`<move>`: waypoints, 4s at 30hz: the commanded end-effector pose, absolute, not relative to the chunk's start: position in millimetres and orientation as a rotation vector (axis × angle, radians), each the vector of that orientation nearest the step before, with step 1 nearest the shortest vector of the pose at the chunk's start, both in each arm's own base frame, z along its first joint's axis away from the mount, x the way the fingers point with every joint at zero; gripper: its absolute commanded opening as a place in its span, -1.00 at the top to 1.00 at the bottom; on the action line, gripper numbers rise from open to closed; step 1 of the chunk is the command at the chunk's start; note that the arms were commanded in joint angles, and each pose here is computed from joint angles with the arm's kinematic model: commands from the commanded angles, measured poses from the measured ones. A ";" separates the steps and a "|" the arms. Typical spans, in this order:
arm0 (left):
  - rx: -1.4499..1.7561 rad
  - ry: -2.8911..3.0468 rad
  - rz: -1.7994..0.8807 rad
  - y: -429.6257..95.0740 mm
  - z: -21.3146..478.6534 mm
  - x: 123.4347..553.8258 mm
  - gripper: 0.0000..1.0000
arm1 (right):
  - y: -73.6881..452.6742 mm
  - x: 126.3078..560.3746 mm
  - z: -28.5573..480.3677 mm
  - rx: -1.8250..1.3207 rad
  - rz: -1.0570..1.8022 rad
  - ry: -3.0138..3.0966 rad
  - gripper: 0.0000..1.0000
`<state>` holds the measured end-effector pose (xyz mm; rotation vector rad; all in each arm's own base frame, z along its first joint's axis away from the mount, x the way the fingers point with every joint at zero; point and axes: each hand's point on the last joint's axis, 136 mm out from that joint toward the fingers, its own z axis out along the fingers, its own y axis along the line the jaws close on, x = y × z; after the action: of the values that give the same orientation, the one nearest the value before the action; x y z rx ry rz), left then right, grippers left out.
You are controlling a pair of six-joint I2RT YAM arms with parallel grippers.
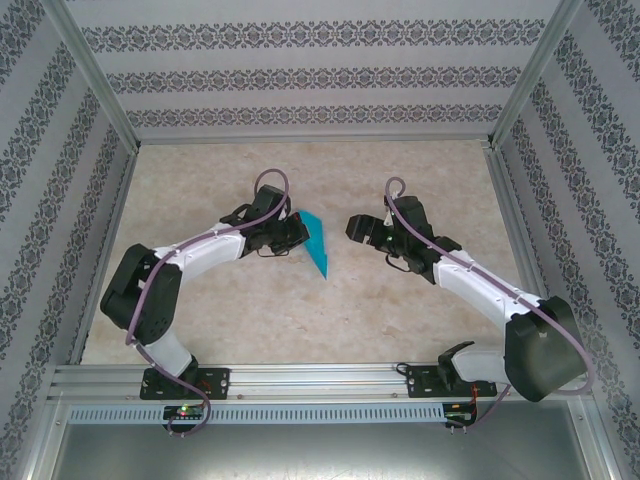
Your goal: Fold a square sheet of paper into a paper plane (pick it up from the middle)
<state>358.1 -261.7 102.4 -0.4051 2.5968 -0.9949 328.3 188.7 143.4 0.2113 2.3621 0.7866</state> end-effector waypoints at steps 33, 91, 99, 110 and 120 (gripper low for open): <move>-0.580 2.571 -0.781 -184.2 40.5 327.4 1.00 | 333.9 296.4 91.7 -0.298 0.837 2.663 0.15; -0.550 2.592 -0.843 -194.1 39.0 327.0 1.00 | 340.9 306.4 50.0 -0.364 0.533 2.806 -0.01; -0.550 2.584 -0.867 -196.8 42.0 328.0 1.00 | 341.0 281.0 44.0 -0.260 0.640 2.895 -0.05; -0.550 2.580 -0.880 -198.5 44.4 329.4 1.00 | 353.0 272.2 52.1 -0.200 0.806 2.877 -0.12; -0.553 2.582 -0.891 -200.4 44.7 330.3 1.00 | 352.2 269.2 51.0 -0.210 0.794 2.859 -0.05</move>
<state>322.2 -198.1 39.5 -0.5563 2.5983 -0.8686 273.0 348.8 44.0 -0.1975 2.8774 0.7815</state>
